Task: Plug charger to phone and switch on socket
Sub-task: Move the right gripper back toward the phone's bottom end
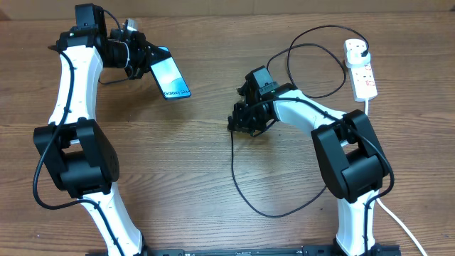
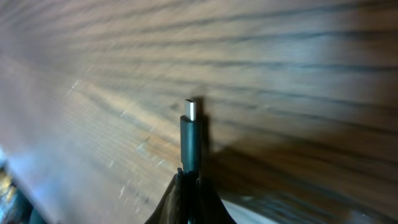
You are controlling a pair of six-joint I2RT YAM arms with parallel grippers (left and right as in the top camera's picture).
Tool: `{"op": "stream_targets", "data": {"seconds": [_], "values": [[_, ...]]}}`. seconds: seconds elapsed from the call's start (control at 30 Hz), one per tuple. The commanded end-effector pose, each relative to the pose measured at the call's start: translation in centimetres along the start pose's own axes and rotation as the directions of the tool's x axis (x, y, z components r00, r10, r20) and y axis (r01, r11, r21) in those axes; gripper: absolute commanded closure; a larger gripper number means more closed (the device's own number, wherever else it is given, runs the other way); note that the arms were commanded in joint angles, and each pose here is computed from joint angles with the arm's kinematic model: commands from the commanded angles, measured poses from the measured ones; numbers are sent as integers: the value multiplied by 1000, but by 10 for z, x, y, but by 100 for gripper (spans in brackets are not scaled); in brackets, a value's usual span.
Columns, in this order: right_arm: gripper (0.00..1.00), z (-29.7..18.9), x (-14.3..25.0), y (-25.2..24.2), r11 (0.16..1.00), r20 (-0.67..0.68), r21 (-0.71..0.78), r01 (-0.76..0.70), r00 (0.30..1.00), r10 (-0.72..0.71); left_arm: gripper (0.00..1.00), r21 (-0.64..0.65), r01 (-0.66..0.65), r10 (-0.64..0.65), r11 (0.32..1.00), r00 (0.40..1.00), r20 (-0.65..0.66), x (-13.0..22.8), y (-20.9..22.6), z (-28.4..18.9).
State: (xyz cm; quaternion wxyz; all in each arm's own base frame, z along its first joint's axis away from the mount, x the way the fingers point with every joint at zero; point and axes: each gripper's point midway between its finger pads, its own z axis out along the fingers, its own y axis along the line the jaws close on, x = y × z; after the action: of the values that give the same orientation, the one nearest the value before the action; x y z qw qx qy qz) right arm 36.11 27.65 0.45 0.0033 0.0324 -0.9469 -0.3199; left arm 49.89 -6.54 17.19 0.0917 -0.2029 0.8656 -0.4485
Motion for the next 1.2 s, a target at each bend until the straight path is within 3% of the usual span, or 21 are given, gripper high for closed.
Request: {"op": "stream_targets", "data": {"seconds": [0.0, 0.27, 0.63, 1.17], "values": [[96, -18, 3, 37, 958, -34, -251, 136, 988, -149, 96, 118, -66, 71, 991, 996, -45, 8, -24, -2], [96, -95, 24, 123, 790, 22, -557, 258, 955, -296, 95, 377, -121, 174, 918, 979, -110, 22, -68, -15], [96, -149, 36, 179, 730, 66, -631, 263, 956, -287, 96, 366, 0, 52, 931, 990, -131, 12, -74, -15], [96, -152, 36, 204, 704, 43, -674, 223, 963, -265, 95, 402, -17, 91, 916, 982, -167, 24, -96, -1]]}}
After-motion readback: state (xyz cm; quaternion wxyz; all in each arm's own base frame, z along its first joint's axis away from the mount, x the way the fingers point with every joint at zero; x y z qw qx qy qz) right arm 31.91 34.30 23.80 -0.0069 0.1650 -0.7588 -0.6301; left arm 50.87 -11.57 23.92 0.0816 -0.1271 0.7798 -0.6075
